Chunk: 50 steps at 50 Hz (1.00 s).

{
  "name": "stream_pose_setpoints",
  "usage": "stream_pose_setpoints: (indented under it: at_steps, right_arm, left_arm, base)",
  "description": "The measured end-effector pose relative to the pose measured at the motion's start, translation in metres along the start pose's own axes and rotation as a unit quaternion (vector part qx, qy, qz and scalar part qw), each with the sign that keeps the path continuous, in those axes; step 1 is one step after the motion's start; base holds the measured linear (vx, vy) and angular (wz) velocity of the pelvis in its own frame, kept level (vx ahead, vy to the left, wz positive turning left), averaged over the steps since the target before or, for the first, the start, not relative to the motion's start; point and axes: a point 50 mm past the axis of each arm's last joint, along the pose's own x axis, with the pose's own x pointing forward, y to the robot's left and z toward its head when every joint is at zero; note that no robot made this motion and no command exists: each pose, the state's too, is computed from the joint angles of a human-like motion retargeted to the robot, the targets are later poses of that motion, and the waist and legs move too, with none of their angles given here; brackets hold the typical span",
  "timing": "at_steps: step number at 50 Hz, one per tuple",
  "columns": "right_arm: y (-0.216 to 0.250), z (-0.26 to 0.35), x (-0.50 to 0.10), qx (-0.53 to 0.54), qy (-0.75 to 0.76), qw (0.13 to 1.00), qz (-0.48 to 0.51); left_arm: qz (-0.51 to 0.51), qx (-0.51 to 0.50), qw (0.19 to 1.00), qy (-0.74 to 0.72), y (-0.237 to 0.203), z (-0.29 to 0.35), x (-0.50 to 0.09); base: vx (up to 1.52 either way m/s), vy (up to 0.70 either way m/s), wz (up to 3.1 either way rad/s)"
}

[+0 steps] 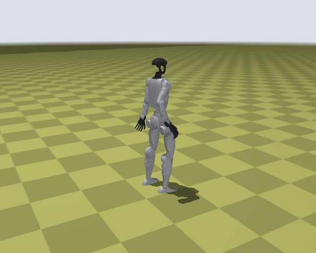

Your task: Upper body actions

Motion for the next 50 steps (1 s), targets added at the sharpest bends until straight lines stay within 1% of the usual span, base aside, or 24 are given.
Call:
stream_pose_setpoints:
  at_steps: [5,9,12,15,18,21,23,26,29,32,35,37,40,42,50]
  right_arm:
    - [-0.005,0.010,0.005,0.010,-0.027,0.999,0.013]
    - [-0.014,0.039,0.013,0.012,-0.085,0.996,-0.011]
    - [-0.025,0.089,0.023,0.049,-0.173,0.983,-0.031]
    - [-0.046,0.162,0.025,0.115,-0.315,0.941,-0.034]
    - [-0.081,0.240,0.008,0.213,-0.464,0.859,-0.043]
    - [-0.128,0.309,-0.029,0.304,-0.595,0.742,-0.048]
    - [-0.164,0.343,-0.062,0.351,-0.669,0.653,-0.047]
    - [-0.218,0.376,-0.122,0.381,-0.769,0.511,-0.051]
    - [-0.259,0.387,-0.186,0.377,-0.846,0.372,-0.064]
    - [-0.282,0.379,-0.245,0.355,-0.896,0.247,-0.098]
    - [-0.291,0.365,-0.286,0.334,-0.919,0.156,-0.142]
    - [-0.293,0.356,-0.304,0.325,-0.924,0.110,-0.169]
    - [-0.294,0.345,-0.322,0.314,-0.925,0.061,-0.204]
    - [-0.293,0.343,-0.329,0.310,-0.926,0.045,-0.212]
    - [-0.290,0.343,-0.343,0.293,-0.934,0.015,-0.206]
  left_arm:
    - [-0.004,-0.008,1.000,0.001,0.000,0.001,0.000]
    - [0.005,-0.014,1.000,-0.016,0.004,0.010,0.000]
    - [0.007,-0.019,0.999,-0.032,0.008,0.019,0.000]
    - [0.005,-0.024,0.999,-0.044,0.009,0.025,-0.001]
    - [0.004,-0.022,0.998,-0.054,0.010,0.031,-0.001]
    - [0.007,-0.013,0.998,-0.063,0.013,0.035,-0.002]
    - [0.009,-0.007,0.998,-0.070,0.014,0.038,-0.002]
    - [0.008,0.000,0.997,-0.082,0.015,0.042,-0.003]
    - [0.009,0.002,0.996,-0.092,0.016,0.046,-0.003]
    - [0.011,0.004,0.995,-0.096,0.018,0.047,-0.003]
    - [0.009,0.012,0.996,-0.090,0.018,0.044,-0.002]
    - [0.006,0.018,0.997,-0.081,0.017,0.040,-0.001]
    - [-0.003,0.020,0.998,-0.067,0.012,0.032,-0.001]
    - [-0.012,0.019,0.998,-0.057,0.007,0.027,-0.001]
    - [-0.041,0.019,0.999,-0.016,-0.010,0.005,-0.002]
  base:
    - [0.02,-0.02,0.00]
    - [0.00,0.00,0.00]
    - [0.00,0.00,0.00]
    - [0.00,0.01,-0.07]
    - [-0.02,0.00,-0.25]
    - [-0.01,0.00,-0.25]
    - [-0.01,-0.01,-0.10]
    - [0.00,0.00,0.00]
    - [0.00,0.00,0.00]
    - [0.00,-0.01,0.06]
    - [0.01,-0.04,0.20]
    - [0.02,-0.05,0.19]
    - [0.00,0.00,0.00]
    - [0.00,0.00,0.00]
    - [0.00,0.00,0.00]
